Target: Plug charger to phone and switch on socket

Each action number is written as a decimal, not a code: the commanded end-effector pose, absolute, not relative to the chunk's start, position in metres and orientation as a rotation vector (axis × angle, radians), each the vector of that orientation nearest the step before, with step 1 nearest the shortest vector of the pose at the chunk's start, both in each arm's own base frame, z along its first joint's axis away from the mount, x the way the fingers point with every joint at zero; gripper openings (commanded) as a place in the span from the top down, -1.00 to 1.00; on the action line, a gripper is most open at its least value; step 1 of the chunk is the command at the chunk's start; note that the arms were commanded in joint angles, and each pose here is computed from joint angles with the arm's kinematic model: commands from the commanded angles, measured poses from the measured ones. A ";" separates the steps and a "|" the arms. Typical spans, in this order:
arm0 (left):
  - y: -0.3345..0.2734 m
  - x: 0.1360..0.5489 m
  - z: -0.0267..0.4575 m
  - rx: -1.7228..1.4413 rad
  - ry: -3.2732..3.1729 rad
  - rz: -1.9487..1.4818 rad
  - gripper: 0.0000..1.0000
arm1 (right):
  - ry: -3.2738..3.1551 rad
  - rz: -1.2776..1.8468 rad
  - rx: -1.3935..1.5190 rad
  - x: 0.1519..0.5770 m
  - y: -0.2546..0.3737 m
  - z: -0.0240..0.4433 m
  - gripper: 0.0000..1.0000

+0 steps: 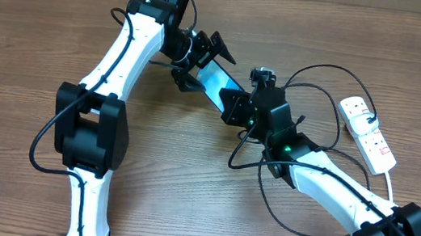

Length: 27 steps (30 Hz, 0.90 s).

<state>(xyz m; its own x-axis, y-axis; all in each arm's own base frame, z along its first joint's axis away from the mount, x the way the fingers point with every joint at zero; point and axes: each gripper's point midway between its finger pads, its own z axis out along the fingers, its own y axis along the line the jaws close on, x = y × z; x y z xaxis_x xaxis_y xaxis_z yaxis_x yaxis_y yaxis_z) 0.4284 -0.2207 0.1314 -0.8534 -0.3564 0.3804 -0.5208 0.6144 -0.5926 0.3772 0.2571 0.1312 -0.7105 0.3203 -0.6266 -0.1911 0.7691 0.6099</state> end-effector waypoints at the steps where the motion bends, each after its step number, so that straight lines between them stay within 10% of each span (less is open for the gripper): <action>1: -0.202 0.445 0.154 0.546 -2.772 1.162 -0.99 | 2.137 0.886 0.105 0.391 0.251 0.152 0.92; 13: -0.174 0.460 0.166 -0.122 -3.154 1.111 -0.99 | 2.106 1.238 -0.045 0.381 0.251 0.195 0.92; 27: -0.166 0.441 0.210 -0.207 -3.213 1.175 -0.99 | 2.096 1.464 0.114 0.384 0.208 0.219 0.92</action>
<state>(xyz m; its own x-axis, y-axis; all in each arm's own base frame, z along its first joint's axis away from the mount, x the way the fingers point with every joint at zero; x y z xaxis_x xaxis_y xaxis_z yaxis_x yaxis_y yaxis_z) 0.4517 -0.1754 0.1632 -0.9834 0.0019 -0.1815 0.1193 0.7604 -0.6384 0.3866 0.2020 0.1791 -0.8387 0.3969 -0.3729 -0.1699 0.4598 0.8716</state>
